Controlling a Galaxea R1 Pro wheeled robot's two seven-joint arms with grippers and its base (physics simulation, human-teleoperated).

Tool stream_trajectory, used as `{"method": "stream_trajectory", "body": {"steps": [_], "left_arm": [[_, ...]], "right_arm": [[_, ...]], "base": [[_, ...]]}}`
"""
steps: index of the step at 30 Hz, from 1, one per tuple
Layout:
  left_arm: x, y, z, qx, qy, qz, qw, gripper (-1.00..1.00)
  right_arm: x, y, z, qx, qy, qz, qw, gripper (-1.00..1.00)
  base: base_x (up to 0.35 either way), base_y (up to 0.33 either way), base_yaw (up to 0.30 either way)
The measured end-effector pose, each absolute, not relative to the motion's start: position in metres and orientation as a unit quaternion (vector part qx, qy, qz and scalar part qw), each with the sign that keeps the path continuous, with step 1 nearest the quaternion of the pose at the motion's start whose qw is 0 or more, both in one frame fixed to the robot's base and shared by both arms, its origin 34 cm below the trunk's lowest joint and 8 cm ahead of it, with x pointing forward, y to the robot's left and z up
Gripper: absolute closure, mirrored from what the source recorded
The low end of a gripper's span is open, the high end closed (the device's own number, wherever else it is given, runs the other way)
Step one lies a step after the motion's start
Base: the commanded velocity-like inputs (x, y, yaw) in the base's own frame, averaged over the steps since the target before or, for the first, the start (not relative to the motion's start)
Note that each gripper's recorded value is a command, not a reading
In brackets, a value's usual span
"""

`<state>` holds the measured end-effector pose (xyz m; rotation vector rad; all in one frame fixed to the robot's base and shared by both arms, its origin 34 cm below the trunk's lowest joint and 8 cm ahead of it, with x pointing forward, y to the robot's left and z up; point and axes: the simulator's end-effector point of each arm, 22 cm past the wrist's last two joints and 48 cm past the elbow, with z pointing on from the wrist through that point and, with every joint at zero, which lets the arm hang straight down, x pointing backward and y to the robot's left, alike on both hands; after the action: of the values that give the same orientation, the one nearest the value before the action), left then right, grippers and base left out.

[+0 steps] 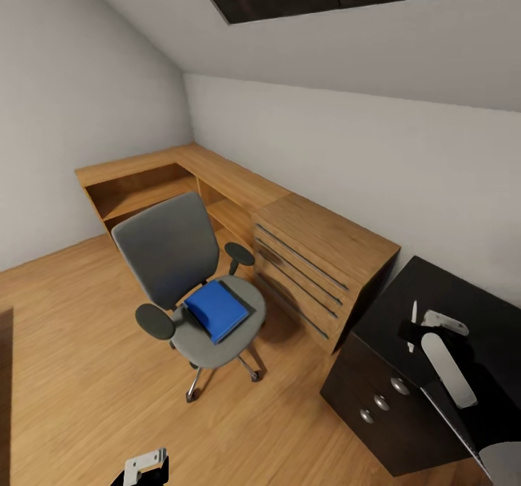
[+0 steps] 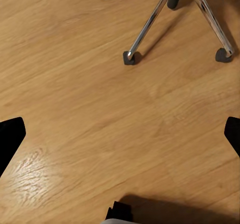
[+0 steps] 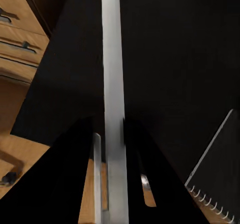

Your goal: In the bedroom, organize the workspace by keeping the computer under the desk, ensuring the monitor is on the desk, placing the keyboard on the desk next to the monitor, placing the mouse on the desk next to the keyboard, moving the folder from the swivel chair onto the desk next to the mouse, stacking the notebook on top of the folder with the pen on top of the notebook, and positioning the swivel chair next to the desk.

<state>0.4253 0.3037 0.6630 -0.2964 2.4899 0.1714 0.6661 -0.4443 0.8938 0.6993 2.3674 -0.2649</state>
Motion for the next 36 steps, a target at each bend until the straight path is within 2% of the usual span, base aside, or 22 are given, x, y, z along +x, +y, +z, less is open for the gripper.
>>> {"method": "stream_trajectory", "body": {"steps": [23,36], "left_arm": [[0.425,0.302,0.663,-0.112,0.942,0.063,0.309,-1.0],[0.425,0.301,0.663,-0.112,0.942,0.062,0.309,-1.0]], "right_arm": [[0.653,-0.477,0.832,0.257,0.913,-0.13,0.289,1.0],[0.651,-0.501,0.814,0.285,0.904,-0.153,0.28,1.0]], "base": [[0.192,0.0,0.0],[0.022,0.0,0.0]]}}
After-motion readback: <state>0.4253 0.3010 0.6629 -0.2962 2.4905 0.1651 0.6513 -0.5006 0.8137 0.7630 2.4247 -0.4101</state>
